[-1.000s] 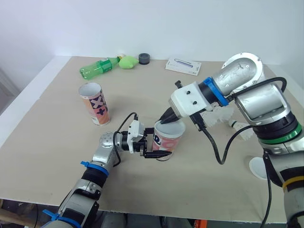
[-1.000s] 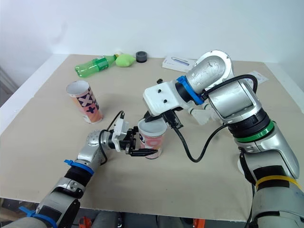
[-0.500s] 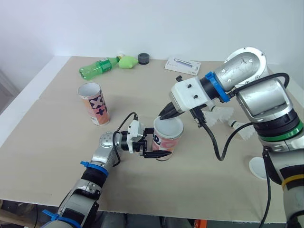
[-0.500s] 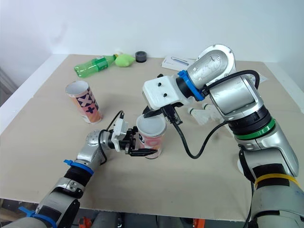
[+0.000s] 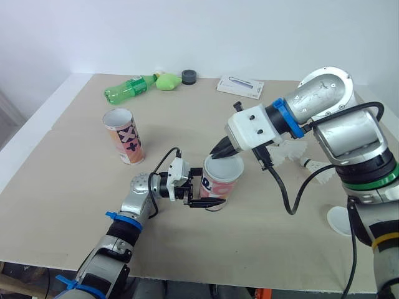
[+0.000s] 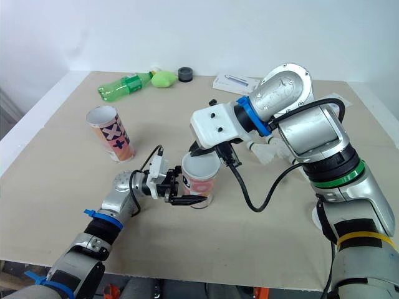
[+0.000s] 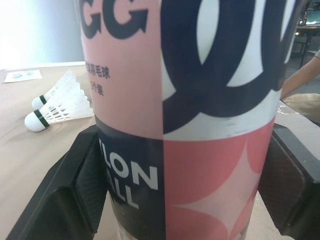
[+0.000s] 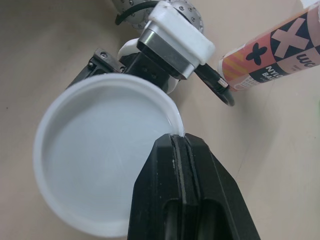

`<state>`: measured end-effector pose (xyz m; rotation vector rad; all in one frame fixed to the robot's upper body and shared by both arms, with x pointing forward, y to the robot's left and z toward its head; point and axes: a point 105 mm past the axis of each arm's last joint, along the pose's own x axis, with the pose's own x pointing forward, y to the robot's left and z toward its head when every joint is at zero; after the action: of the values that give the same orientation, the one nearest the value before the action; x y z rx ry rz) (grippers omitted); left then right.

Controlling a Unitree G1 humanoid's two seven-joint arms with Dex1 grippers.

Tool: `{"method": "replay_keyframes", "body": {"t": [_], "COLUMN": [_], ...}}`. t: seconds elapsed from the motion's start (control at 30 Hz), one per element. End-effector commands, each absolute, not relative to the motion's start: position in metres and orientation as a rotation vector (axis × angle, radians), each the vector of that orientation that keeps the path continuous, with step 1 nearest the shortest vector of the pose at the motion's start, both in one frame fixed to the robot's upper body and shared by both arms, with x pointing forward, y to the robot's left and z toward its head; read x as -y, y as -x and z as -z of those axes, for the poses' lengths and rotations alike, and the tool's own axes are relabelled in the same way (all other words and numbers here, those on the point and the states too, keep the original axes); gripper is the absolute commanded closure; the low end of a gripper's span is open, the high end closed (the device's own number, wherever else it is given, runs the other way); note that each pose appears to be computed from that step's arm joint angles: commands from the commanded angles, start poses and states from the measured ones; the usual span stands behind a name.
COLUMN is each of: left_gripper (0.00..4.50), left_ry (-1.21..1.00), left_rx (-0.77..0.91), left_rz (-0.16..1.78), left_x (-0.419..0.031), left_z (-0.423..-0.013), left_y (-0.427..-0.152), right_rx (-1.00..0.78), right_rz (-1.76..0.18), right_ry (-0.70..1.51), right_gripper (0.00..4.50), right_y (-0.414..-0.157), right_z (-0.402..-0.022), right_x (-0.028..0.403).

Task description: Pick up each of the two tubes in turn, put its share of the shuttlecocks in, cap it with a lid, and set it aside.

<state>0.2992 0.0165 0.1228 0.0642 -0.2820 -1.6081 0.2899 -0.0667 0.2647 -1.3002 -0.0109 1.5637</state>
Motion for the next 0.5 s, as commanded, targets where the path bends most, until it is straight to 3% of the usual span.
{"method": "replay_keyframes", "body": {"t": [0.03,0.5], "left_gripper": [0.77,0.77], "left_ry": [-0.092,-0.096], "left_rx": [0.203,0.194], "left_rz": [1.609,1.614], "left_x": [-0.021,-0.021], "left_z": [-0.107,-0.106], "left_y": [-0.297,-0.298], "right_rx": [0.006,0.075], "right_rz": [-1.555,-1.568], "right_ry": [1.312,1.254], "right_gripper": [4.42,4.42], "right_y": [-0.285,-0.282], "right_z": [-0.265,-0.268], "right_x": [0.071,0.051]}}
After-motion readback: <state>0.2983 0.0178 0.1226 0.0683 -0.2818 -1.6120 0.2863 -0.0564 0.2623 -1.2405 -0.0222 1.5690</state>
